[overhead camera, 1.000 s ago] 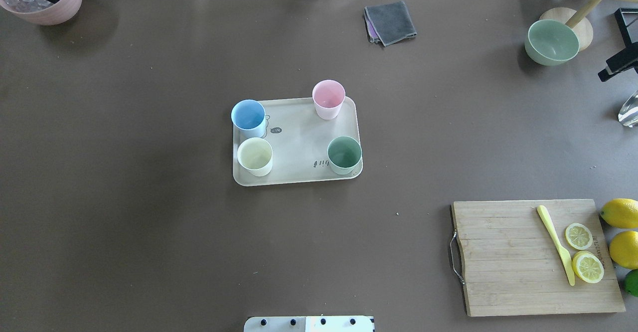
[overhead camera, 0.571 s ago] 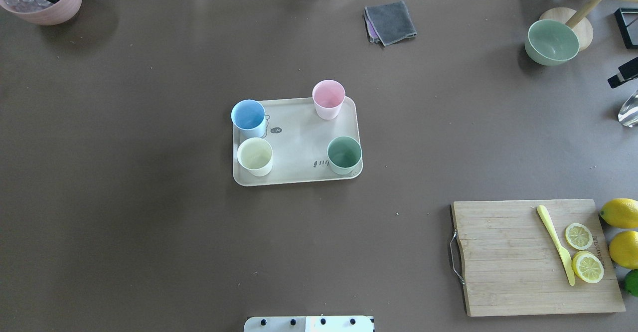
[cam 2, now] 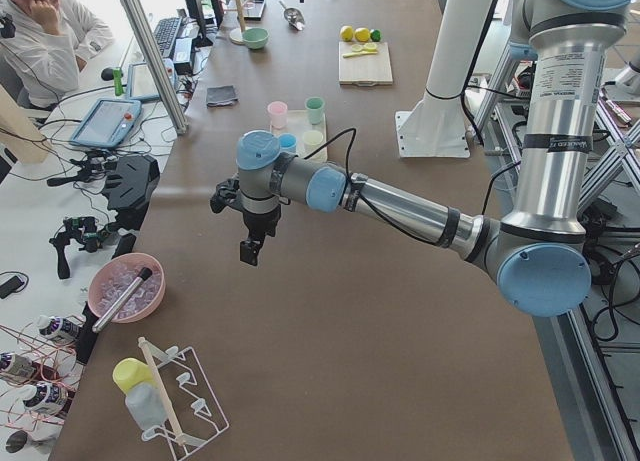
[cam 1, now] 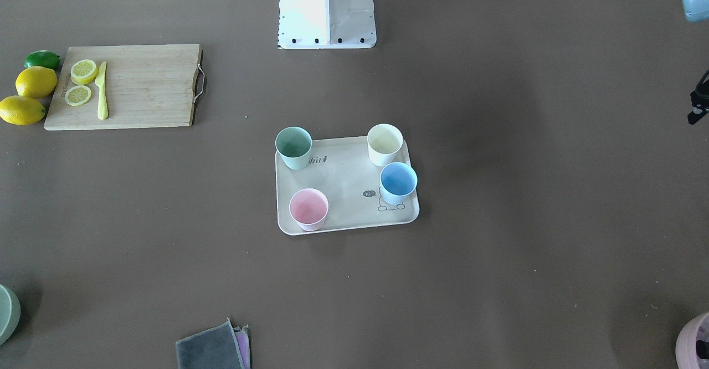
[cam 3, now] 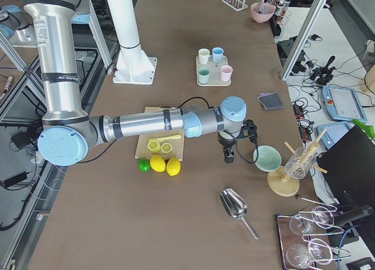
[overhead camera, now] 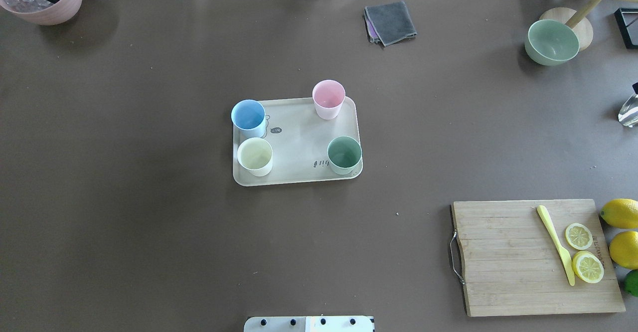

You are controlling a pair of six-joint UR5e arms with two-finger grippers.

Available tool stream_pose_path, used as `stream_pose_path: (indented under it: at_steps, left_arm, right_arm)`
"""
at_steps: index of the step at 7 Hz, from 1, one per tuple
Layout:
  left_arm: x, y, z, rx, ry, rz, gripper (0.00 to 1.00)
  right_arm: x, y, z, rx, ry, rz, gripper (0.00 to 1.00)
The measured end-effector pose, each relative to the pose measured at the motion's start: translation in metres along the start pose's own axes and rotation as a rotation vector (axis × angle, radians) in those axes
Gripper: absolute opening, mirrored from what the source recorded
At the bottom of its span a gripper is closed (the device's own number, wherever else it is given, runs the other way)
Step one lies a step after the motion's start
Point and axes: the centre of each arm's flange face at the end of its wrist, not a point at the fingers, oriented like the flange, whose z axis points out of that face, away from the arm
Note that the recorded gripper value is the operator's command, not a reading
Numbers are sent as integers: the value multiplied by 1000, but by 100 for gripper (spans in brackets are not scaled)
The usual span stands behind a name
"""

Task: Place all cups on tray

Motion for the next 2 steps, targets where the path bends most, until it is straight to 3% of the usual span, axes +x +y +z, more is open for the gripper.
stream_pose_path:
  at_steps: [2]
  left_arm:
    - [-4,0,5,8,5,8,98]
  right_arm:
    - [14,12,-1,-1,12,24,100]
